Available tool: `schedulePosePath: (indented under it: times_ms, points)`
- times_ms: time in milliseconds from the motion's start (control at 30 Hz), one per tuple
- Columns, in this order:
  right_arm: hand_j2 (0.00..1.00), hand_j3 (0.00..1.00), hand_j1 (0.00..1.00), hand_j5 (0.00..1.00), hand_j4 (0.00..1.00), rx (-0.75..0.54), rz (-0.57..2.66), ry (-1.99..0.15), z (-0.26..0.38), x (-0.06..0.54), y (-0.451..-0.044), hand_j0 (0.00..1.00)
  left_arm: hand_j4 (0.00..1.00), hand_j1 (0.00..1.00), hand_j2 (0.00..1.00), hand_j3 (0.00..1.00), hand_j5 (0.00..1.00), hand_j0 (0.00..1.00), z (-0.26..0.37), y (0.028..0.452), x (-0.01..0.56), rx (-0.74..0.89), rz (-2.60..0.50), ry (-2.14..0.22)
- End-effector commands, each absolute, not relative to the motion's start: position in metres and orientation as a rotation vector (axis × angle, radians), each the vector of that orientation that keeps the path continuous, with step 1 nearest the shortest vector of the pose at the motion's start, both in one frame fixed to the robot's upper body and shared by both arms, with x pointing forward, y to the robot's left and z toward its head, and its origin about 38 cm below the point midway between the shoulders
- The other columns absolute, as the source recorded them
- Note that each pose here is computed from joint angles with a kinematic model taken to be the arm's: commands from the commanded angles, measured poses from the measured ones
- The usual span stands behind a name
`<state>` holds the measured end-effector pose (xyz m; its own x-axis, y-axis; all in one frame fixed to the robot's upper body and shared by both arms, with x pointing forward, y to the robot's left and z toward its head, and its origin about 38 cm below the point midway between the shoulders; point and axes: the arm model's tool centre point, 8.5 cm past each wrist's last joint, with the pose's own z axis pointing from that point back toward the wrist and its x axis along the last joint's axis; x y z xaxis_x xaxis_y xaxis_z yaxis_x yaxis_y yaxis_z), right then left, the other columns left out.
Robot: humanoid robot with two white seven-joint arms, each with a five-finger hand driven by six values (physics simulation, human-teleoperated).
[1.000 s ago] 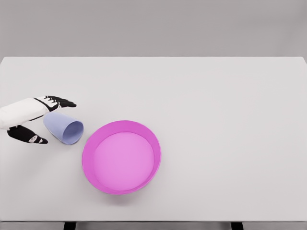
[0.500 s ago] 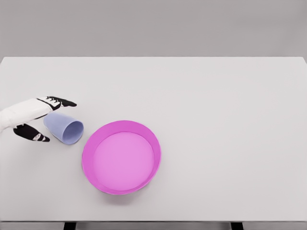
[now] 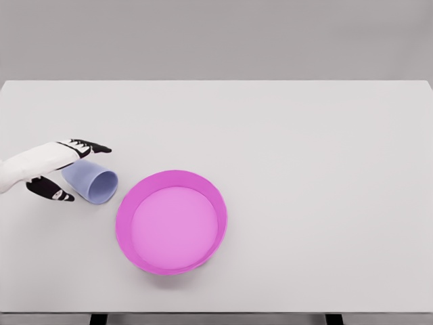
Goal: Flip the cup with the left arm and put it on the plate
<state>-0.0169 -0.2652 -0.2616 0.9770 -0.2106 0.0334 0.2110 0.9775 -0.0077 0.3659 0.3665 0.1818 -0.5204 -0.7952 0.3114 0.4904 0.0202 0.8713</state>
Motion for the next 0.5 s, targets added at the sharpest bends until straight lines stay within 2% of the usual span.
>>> schedulePosePath:
  times_ms: [0, 467]
  points:
    - [1.00, 1.00, 1.00, 1.00, 1.00, -0.011, -0.213, -0.032, -0.262, -0.017, -0.265, 1.00, 1.00, 1.00, 1.00, 1.00, 1.00, 1.00, 0.179, 0.368, 0.366, 0.348, -1.677, -1.313]
    - [1.00, 1.00, 1.00, 1.00, 1.00, -0.011, -0.212, -0.034, -0.262, -0.017, -0.265, 1.00, 1.00, 1.00, 1.00, 1.00, 1.00, 1.00, 0.166, 0.358, 0.374, 0.336, -1.683, -1.312]
